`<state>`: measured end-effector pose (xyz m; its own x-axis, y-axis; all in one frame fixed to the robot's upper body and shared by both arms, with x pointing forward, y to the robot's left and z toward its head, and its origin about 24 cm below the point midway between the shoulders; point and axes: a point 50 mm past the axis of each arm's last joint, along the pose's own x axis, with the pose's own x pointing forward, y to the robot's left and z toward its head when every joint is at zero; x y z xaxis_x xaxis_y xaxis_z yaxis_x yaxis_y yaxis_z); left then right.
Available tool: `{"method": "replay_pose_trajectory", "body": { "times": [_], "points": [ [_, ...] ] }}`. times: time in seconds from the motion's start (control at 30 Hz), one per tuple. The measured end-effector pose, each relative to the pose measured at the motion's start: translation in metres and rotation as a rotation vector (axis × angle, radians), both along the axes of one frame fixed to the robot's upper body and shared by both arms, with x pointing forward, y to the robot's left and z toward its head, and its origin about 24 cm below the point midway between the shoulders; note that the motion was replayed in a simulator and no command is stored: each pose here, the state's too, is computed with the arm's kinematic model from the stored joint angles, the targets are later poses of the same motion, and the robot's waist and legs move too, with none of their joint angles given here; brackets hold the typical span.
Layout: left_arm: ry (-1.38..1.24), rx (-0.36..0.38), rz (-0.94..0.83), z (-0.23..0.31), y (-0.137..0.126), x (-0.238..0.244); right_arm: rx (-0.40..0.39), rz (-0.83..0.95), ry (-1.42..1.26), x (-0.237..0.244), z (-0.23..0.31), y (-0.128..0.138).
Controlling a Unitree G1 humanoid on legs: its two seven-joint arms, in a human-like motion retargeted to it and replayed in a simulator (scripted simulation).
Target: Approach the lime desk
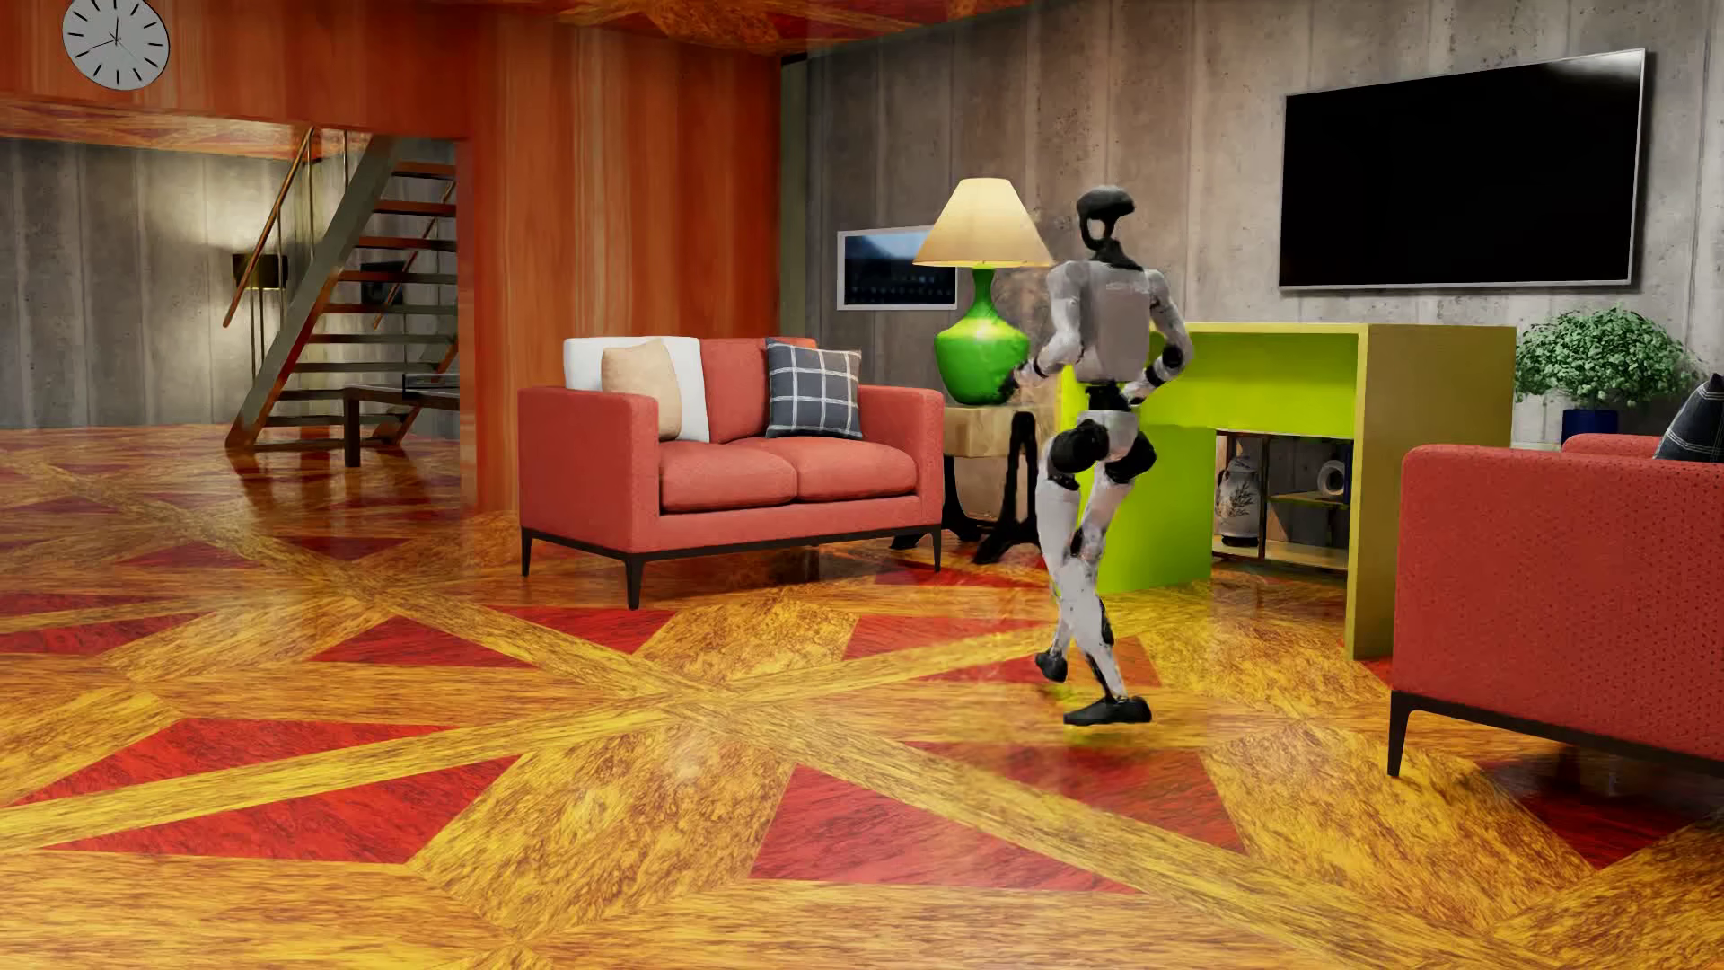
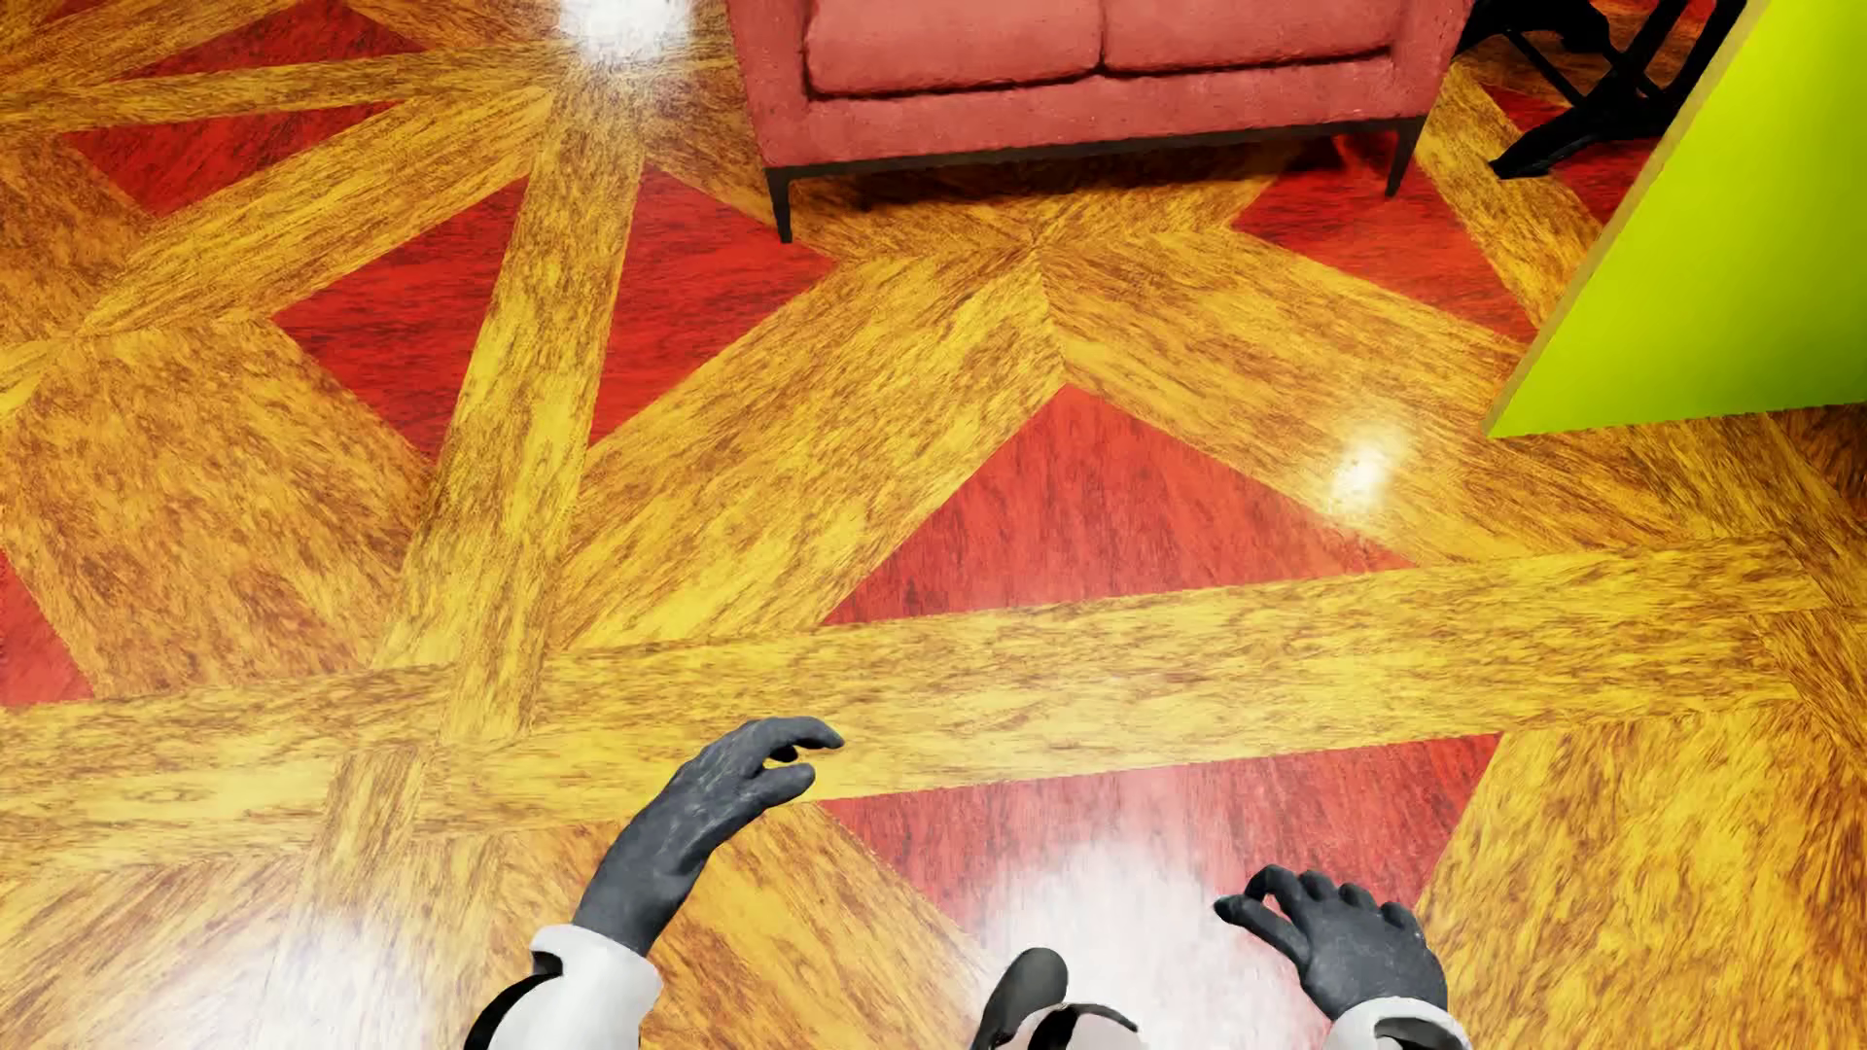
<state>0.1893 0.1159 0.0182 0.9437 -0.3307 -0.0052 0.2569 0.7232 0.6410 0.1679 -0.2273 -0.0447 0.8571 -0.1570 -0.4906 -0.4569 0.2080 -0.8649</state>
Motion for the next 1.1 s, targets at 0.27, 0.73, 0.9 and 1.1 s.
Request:
{"method": "replay_pose_trajectory", "body": {
  "times": [0.27,0.73,0.9,1.1],
  "points": [
    [0.228,0.154,0.299,-0.052,0.035,-0.039,0.059,-0.058,0.012,-0.004,-0.009,0.013],
    [0.671,0.193,0.551,-0.118,0.085,-0.076,0.192,-0.417,0.326,-0.046,-0.079,0.011],
    [0.854,0.312,0.497,-0.143,0.098,-0.070,0.149,-0.544,0.560,-0.095,-0.103,-0.006],
    [0.959,0.324,0.615,-0.154,0.110,-0.086,0.217,-0.455,0.728,-0.124,-0.111,0.010]
  ]
}}
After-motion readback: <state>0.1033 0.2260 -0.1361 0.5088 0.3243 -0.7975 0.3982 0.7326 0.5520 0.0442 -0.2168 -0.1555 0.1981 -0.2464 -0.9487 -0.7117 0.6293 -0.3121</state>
